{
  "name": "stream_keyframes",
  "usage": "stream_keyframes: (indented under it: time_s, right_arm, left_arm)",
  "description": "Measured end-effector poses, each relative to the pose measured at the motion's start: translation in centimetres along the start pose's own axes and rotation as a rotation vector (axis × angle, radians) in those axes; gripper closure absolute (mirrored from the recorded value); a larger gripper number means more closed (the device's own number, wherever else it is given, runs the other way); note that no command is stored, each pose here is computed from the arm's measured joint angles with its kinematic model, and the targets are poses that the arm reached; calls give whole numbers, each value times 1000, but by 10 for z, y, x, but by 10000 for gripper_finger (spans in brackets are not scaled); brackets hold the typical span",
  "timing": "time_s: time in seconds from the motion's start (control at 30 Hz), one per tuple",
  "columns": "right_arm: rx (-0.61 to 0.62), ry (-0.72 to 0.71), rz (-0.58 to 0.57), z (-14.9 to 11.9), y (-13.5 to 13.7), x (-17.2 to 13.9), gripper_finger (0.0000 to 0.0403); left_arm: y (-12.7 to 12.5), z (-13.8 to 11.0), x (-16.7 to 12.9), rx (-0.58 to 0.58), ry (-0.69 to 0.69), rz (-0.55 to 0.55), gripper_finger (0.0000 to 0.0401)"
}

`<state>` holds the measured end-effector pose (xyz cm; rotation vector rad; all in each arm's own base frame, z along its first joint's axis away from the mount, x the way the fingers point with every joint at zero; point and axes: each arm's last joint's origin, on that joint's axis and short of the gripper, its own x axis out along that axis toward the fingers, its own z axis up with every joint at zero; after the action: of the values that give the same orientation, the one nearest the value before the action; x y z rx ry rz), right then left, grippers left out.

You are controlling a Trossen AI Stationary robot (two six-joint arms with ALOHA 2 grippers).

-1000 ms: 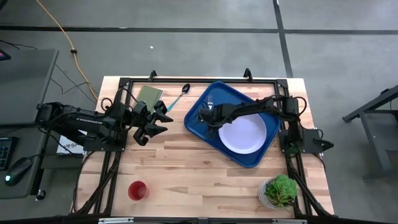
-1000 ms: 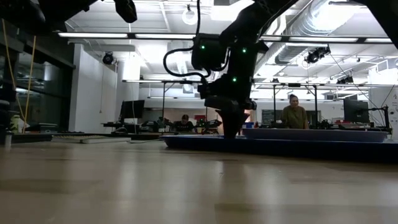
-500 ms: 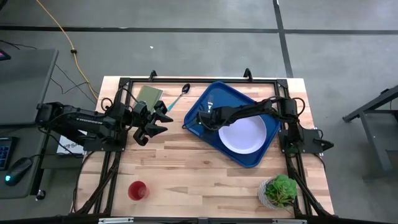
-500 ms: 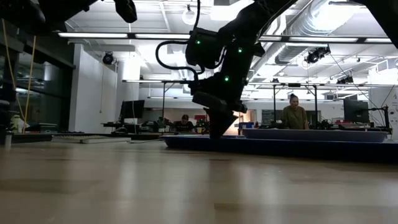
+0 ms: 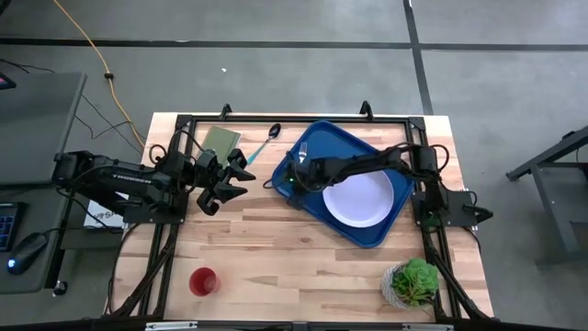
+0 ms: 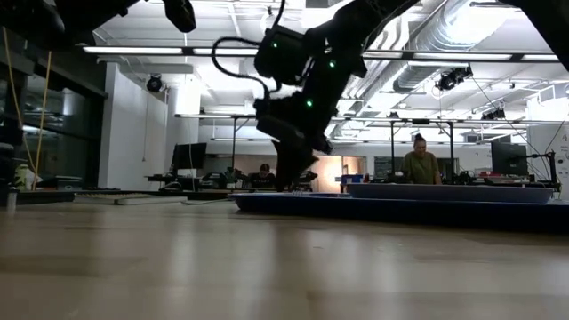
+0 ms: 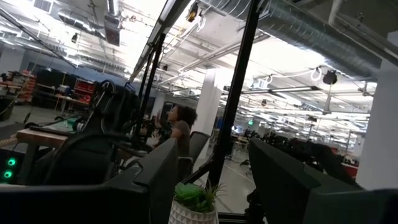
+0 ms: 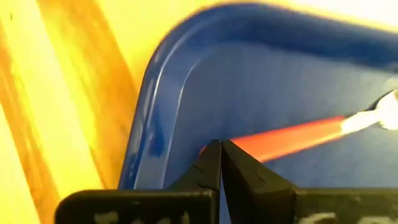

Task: Pick and place plate/cup/fork/spoon on tray
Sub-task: Put the pink fork on the blue tray

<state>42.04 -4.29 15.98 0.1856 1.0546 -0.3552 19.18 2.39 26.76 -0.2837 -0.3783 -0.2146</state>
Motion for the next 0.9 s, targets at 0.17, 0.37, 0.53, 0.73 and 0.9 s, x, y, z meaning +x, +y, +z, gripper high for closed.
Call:
stream_keyframes:
  time_s: [0.17, 0.37, 0.53, 0.73, 0.9]
  right_arm:
    - [-11, -84, -142, 18, -13, -9, 403]
    - [156, -100, -282, 25, -70, 11, 403]
    - [238, -130, -222, 27, -100, 41, 403]
    - [241, -186, -224, 31, -103, 48, 403]
    - [244, -164, -295, 28, -108, 48, 403]
  left_arm:
    - [0, 0, 0, -1, 0, 0, 222]
    - [0, 0, 0, -3, 0, 0, 222]
    - [0, 0, 0, -2, 0, 0, 222]
    - [0, 0, 0, 0, 0, -1, 222]
    - [0, 0, 0, 0, 0, -1, 222]
